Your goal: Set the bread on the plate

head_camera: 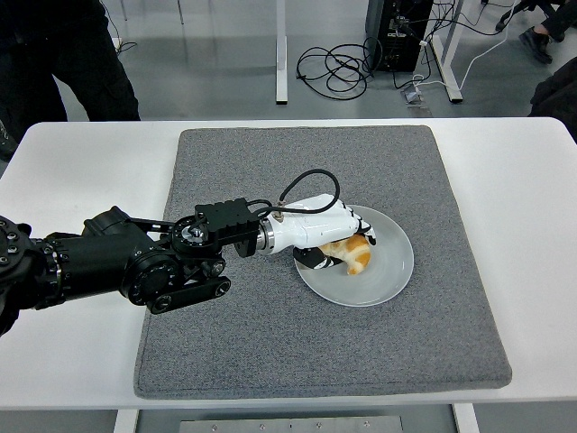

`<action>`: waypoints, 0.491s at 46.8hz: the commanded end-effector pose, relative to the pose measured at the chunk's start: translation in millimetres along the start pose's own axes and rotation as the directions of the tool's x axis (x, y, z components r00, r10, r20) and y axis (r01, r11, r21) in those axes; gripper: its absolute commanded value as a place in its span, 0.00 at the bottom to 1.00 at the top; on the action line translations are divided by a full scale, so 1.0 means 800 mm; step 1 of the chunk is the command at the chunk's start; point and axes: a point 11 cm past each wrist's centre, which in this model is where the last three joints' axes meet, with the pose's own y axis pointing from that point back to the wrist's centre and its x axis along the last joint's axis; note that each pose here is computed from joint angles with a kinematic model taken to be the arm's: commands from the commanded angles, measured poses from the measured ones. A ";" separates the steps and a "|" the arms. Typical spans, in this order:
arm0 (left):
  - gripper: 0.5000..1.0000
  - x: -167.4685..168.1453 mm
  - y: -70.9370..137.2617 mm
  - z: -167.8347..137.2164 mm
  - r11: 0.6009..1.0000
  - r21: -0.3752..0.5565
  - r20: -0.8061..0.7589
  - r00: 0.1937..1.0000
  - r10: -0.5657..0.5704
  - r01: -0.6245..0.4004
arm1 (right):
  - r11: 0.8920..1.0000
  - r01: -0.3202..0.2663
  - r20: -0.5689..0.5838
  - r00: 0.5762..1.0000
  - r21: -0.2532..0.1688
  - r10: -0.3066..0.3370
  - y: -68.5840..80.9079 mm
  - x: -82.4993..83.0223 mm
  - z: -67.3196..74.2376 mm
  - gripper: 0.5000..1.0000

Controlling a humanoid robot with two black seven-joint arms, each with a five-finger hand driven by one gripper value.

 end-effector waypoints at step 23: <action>0.95 0.037 -0.010 0.035 0.993 -0.112 0.008 1.000 0.025 -0.024 | 1.000 0.000 0.000 1.000 0.000 0.000 0.000 0.000 0.000 1.00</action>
